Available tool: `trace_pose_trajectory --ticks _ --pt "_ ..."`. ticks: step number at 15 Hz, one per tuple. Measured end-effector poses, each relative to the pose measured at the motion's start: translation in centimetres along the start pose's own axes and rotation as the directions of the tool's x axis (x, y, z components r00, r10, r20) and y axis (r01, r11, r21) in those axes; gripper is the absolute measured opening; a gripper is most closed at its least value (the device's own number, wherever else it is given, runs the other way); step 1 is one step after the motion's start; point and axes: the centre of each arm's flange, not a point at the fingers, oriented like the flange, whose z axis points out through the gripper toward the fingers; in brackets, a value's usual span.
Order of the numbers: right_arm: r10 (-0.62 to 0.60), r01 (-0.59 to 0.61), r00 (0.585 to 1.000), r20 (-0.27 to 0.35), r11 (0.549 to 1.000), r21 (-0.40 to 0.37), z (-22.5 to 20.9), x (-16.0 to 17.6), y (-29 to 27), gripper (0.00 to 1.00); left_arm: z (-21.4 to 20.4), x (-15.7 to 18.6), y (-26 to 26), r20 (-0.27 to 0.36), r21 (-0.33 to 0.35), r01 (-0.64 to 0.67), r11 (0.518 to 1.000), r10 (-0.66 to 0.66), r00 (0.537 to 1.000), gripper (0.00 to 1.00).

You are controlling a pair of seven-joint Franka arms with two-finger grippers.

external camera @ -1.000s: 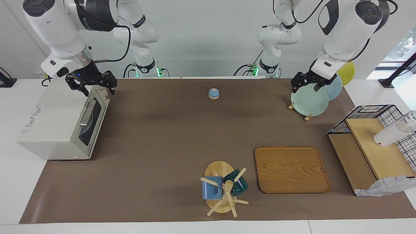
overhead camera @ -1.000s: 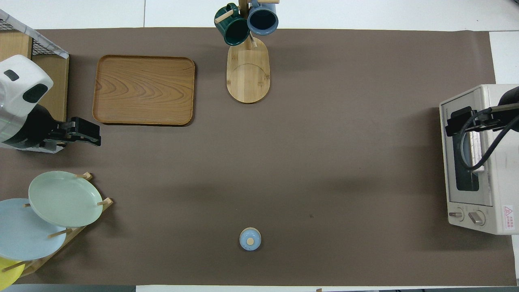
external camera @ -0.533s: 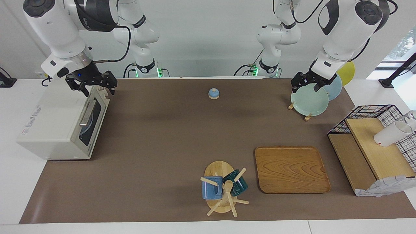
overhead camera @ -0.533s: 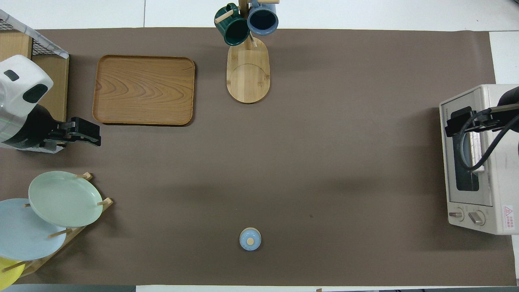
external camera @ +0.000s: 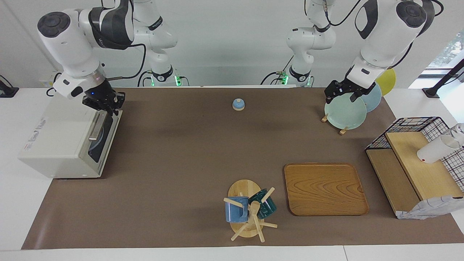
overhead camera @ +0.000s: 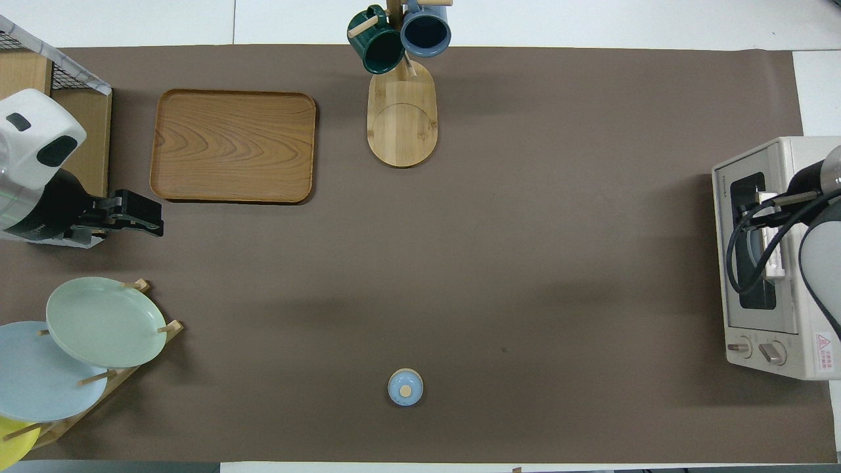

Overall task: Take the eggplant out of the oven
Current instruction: 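Reach the right gripper into the open toaster oven toward the plate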

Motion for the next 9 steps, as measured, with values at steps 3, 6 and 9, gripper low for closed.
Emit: trace_pose_trajectory --ticks 3,6,9 --pt "0.007 -0.007 1.000 0.008 0.997 -0.072 3.6 -0.5 2.1 0.01 0.0 0.0 0.0 0.000 0.000 0.000 1.000 0.000 1.000 1.00" --pt "0.002 0.002 0.999 0.037 0.995 -0.099 5.5 -1.1 2.8 0.01 0.0 0.0 0.0 0.000 0.000 0.000 1.000 0.000 1.000 1.00" --pt "-0.008 0.014 0.999 0.052 0.995 -0.102 6.3 -1.4 3.1 0.01 0.0 0.0 0.0 0.000 0.000 0.000 1.000 0.000 1.000 1.00"
